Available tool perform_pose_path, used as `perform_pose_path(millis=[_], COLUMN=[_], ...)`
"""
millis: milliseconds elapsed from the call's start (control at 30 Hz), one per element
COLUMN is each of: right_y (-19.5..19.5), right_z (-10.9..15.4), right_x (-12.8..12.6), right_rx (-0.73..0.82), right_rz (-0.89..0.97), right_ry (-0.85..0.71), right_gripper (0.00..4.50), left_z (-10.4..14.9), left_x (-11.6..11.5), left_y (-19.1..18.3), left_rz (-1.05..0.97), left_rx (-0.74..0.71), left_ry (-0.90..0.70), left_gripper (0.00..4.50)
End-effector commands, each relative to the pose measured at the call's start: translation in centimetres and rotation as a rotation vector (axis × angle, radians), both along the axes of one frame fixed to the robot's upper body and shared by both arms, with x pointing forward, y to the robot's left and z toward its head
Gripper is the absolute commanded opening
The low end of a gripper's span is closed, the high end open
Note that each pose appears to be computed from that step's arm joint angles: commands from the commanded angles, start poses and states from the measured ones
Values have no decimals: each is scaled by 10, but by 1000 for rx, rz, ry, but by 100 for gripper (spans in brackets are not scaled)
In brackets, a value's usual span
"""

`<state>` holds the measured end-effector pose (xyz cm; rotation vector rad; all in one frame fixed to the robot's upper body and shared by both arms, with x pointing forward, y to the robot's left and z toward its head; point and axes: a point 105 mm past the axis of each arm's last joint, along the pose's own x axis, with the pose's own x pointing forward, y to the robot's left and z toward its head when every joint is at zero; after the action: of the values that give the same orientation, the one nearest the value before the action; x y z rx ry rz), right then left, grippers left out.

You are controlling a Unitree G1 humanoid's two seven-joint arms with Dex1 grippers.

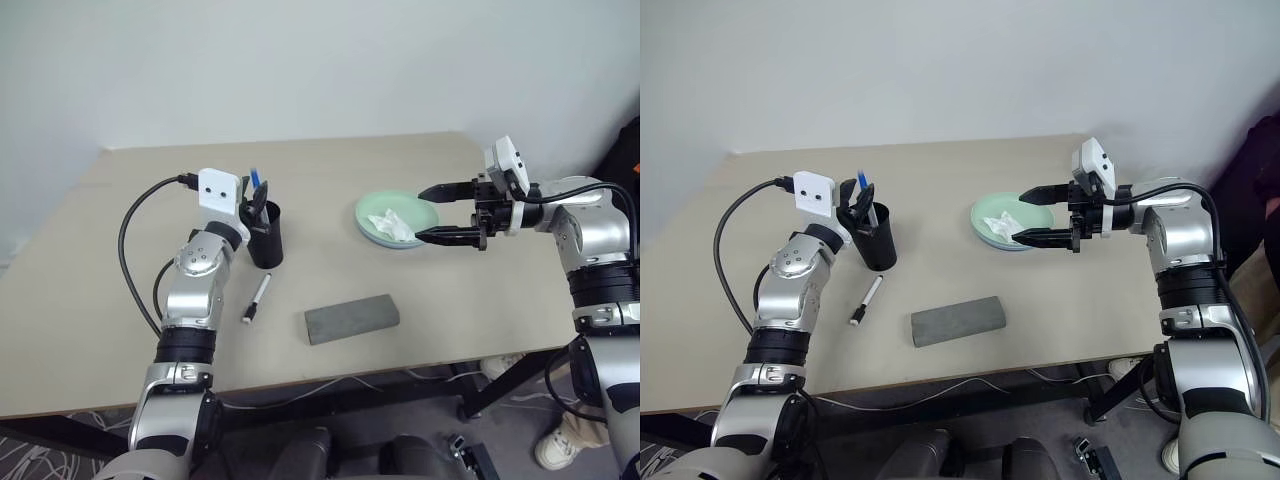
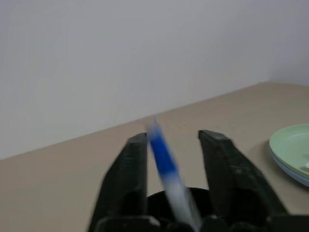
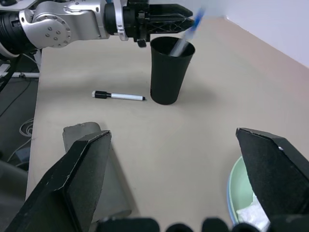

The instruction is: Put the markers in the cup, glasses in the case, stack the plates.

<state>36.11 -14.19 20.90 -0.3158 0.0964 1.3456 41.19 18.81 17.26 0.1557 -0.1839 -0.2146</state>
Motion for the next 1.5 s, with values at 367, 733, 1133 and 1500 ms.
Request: perform_pose_path(millis=[367,733,1133,1500], right_y=[0,3,5,6], right_z=[11,6,4,-1], right_x=[4,5,8,6], right_rx=[0,-6,-18,-31], right_rz=[-15,-20,-17,-9], right_ry=[-58,-21,-13,1], right_gripper=[450,450,450,450], left_z=[46,7,-52,-61], left_x=[-27,-94,-83,-77], left_y=[-48,-72,-14,6], left_rz=[-305,-608,-187,-55], left_rx=[9,263,451,375], left_ry=[12,412,860,960], left_gripper=[445,445,445,445])
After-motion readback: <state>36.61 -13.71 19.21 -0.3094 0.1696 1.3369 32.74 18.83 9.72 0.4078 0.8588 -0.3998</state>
